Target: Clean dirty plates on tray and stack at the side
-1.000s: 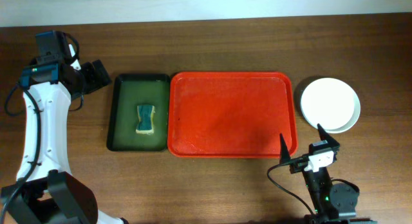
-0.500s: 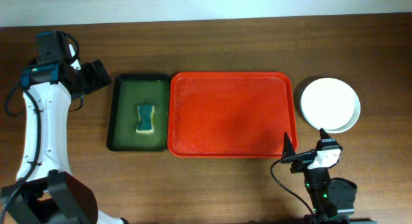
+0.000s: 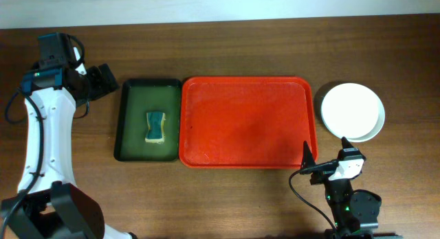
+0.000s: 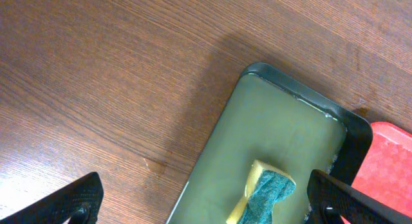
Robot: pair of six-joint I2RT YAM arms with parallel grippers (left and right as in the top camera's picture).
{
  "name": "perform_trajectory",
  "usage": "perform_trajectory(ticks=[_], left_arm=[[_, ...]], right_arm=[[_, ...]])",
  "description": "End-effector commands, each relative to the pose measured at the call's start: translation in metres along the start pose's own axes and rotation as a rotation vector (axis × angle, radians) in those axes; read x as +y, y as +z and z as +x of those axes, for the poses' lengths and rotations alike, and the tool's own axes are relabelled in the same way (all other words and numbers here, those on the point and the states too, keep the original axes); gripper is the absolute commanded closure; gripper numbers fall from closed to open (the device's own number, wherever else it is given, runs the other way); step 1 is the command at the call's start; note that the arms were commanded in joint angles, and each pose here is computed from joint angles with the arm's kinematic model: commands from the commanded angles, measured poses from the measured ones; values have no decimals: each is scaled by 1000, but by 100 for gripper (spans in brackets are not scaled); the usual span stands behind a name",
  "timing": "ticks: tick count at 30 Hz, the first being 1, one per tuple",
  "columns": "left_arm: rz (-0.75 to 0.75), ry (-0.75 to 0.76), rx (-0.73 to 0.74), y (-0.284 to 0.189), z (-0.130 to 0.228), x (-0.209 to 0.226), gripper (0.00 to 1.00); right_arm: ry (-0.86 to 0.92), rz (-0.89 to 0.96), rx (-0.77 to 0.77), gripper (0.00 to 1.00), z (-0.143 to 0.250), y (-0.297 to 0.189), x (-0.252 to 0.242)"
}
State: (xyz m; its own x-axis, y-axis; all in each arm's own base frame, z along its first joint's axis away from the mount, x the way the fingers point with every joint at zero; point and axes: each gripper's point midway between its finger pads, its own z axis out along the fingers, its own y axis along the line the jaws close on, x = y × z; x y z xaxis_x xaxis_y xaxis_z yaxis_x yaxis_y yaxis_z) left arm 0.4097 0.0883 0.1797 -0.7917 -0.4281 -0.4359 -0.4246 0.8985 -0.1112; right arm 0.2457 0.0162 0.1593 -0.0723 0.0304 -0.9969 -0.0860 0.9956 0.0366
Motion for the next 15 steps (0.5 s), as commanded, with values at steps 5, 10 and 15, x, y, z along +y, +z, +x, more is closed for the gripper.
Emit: perform_trajectory(ticks=[5,10,15], left_arm=[[4,-20,0,1,-2,2,1],[2,-19,8,3,0,2,1],[50,39,-50,-24,0,-27,1]], right_arm=[[14,10,3,1,2,0,-1],[14,10,3,2,2,0,-1],[14,10,3,2,2,0,-1]])
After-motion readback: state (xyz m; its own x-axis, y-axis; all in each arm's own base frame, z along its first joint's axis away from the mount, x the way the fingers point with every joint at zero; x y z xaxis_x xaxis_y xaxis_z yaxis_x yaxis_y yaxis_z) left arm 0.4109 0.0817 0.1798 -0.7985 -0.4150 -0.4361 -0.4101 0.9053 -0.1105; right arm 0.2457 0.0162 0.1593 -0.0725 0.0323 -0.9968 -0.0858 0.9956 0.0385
